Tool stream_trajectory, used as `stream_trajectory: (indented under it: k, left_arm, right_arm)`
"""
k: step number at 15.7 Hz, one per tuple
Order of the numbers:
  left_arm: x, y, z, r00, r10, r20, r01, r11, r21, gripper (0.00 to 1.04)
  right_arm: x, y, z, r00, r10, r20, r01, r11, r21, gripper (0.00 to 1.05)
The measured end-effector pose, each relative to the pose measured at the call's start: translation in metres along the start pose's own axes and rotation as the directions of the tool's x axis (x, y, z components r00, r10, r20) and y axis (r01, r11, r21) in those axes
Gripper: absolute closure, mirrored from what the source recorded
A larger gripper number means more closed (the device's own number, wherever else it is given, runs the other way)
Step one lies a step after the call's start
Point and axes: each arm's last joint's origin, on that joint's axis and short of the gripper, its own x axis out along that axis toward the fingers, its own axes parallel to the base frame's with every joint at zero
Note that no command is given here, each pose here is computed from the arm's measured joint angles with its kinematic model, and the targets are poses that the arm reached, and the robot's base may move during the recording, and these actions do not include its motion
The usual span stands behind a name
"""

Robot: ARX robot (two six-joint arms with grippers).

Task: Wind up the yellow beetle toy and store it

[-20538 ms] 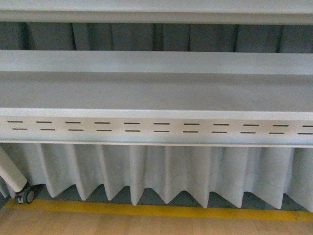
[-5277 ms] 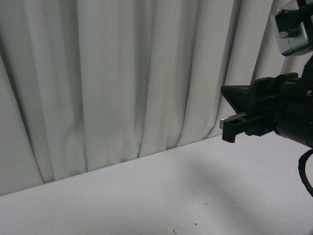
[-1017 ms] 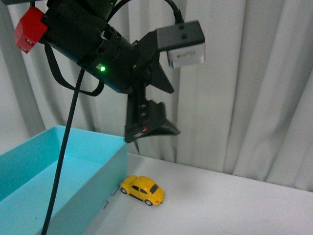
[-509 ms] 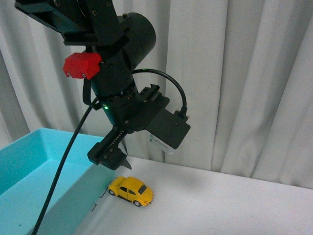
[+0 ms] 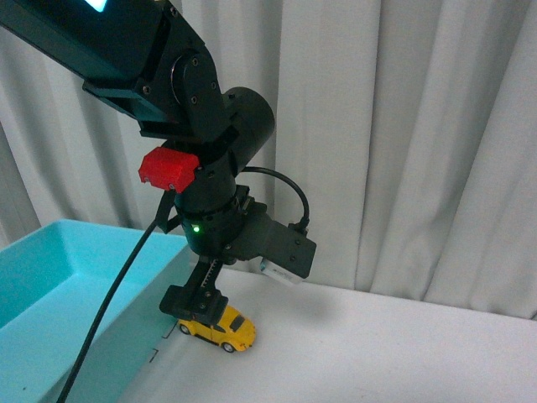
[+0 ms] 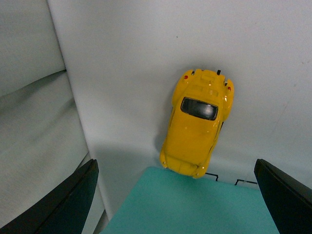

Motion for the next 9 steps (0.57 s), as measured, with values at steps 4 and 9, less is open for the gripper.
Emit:
stream_trajectory:
  k: [4, 9]
  left_arm:
    - [0.018, -0.002, -0.001, 1.000, -0.023, 0.011, 0.023, 1.000, -0.005, 0.07]
    - [0.038, -0.003, -0.011, 0.999, -0.036, 0.022, 0.036, 0.999, -0.003, 0.07]
  right_arm:
    - [0.000, 0.000, 0.000, 1.000, 0.000, 0.000, 0.000, 1.000, 0.000, 0.07]
    - [0.000, 0.000, 0.000, 1.000, 0.000, 0.000, 0.000, 1.000, 0.000, 0.07]
